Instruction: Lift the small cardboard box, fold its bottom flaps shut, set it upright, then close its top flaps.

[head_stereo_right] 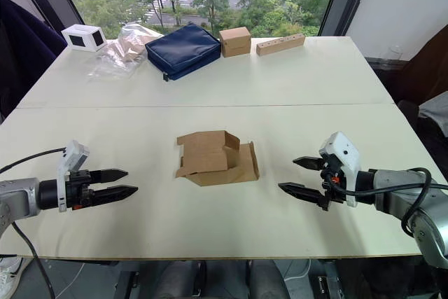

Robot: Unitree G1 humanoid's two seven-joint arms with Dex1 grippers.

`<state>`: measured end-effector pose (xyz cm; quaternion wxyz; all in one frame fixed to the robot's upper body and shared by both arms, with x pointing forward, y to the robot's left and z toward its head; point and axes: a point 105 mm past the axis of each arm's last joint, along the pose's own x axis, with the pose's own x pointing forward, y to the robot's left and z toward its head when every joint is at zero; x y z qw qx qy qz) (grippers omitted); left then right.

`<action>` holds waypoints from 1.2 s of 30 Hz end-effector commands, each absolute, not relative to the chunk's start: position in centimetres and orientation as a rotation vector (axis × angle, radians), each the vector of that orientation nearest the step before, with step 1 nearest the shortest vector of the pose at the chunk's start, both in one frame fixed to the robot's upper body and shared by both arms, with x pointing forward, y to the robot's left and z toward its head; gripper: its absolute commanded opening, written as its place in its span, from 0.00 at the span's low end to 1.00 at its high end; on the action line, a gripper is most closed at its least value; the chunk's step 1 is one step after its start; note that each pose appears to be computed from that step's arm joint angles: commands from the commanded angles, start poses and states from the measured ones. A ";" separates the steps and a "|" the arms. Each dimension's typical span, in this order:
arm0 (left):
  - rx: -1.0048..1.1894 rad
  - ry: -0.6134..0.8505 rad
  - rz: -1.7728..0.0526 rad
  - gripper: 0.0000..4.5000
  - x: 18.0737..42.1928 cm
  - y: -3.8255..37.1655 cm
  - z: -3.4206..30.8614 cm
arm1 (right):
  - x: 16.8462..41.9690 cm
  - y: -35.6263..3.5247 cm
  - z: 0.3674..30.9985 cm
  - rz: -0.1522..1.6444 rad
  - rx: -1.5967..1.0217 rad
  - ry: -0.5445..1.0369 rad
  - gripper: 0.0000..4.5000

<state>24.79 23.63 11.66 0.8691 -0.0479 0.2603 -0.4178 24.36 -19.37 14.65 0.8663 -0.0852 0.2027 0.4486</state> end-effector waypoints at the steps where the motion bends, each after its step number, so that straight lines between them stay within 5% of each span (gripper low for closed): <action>1: -0.085 0.505 -0.873 1.00 25.0 23.9 12.5 | 24.4 -19.1 15.4 0.950 -0.210 0.395 0.96; 29: -0.009 0.523 -0.862 1.00 25.8 24.2 12.0 | 24.9 -20.5 13.9 0.883 -0.234 0.427 0.96; 36: -0.386 0.624 -1.048 1.00 25.6 21.2 13.8 | 23.8 -18.2 15.4 0.960 -0.312 0.366 0.96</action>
